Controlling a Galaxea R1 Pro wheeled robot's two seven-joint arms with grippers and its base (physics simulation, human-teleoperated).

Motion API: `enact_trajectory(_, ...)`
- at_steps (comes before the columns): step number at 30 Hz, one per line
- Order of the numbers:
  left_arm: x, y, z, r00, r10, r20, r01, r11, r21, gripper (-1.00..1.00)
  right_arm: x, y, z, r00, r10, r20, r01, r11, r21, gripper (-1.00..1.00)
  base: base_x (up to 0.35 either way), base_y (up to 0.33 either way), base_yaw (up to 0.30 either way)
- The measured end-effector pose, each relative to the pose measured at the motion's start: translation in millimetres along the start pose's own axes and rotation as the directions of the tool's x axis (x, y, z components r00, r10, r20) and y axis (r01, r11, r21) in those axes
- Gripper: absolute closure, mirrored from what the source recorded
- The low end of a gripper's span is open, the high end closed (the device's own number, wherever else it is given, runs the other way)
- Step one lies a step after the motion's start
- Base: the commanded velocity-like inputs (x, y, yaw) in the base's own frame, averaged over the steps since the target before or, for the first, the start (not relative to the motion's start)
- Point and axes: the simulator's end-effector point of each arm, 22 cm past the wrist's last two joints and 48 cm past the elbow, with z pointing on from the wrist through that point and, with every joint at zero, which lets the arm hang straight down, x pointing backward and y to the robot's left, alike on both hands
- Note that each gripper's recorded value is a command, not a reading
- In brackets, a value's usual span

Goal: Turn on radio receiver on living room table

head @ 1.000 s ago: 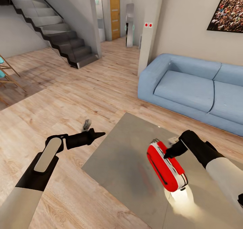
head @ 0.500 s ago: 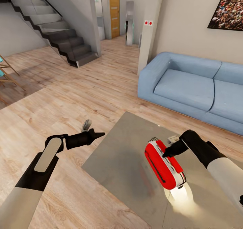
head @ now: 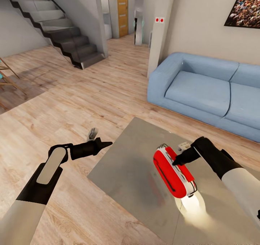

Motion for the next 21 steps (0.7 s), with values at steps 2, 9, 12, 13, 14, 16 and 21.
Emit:
enact_trajectory(2, 0.1, 0.3, 0.1, 1.000, 0.000, 0.000, 0.000, 1.000, 0.000, 1.00, -1.1, 0.1, -0.7, 1.000, -0.004, 0.002, 0.004, 1.000, 0.002, 1.00, 0.000, 0.000, 0.000)
enact_trajectory(9, 0.2, 0.2, 0.4, 1.000, -0.001, 0.000, 0.001, 1.000, 0.000, 1.00, -3.8, 0.7, -2.3, 1.000, -0.010, 0.009, 0.010, 1.000, 0.004, 1.00, 0.000, 0.000, 0.000)
enact_trajectory(12, 0.5, 0.1, 0.7, 1.000, -0.001, -0.001, 0.001, 1.000, 0.001, 1.00, -2.9, 0.6, -2.2, 1.000, -0.006, 0.005, 0.006, 1.000, 0.005, 1.00, 0.000, 0.000, 0.000)
enact_trajectory(13, 0.6, 0.6, 1.0, 1.000, -0.002, -0.001, 0.002, 1.000, 0.000, 1.00, -3.2, 0.4, -1.7, 1.000, -0.009, 0.006, 0.008, 1.000, 0.005, 1.00, 0.000, 0.000, 0.000)
enact_trajectory(14, 0.9, 1.2, 1.2, 1.000, -0.003, -0.002, 0.003, 1.000, 0.000, 1.00, -3.2, 0.8, -1.0, 1.000, -0.008, 0.006, 0.008, 1.000, 0.003, 1.00, 0.000, 0.000, 0.000)
enact_trajectory(16, 1.3, 2.3, 1.7, 1.000, -0.005, -0.003, 0.005, 1.000, -0.001, 1.00, -5.1, 1.2, -1.0, 1.000, -0.012, 0.012, 0.012, 1.000, 0.002, 1.00, 0.000, 0.000, 0.000)
enact_trajectory(21, 1.6, 3.1, 2.1, 1.000, -0.006, -0.004, 0.006, 1.000, -0.001, 1.00, -10.5, 2.1, -3.0, 0.999, -0.019, 0.028, 0.019, 1.000, 0.006, 1.00, 0.000, 0.000, 0.000)
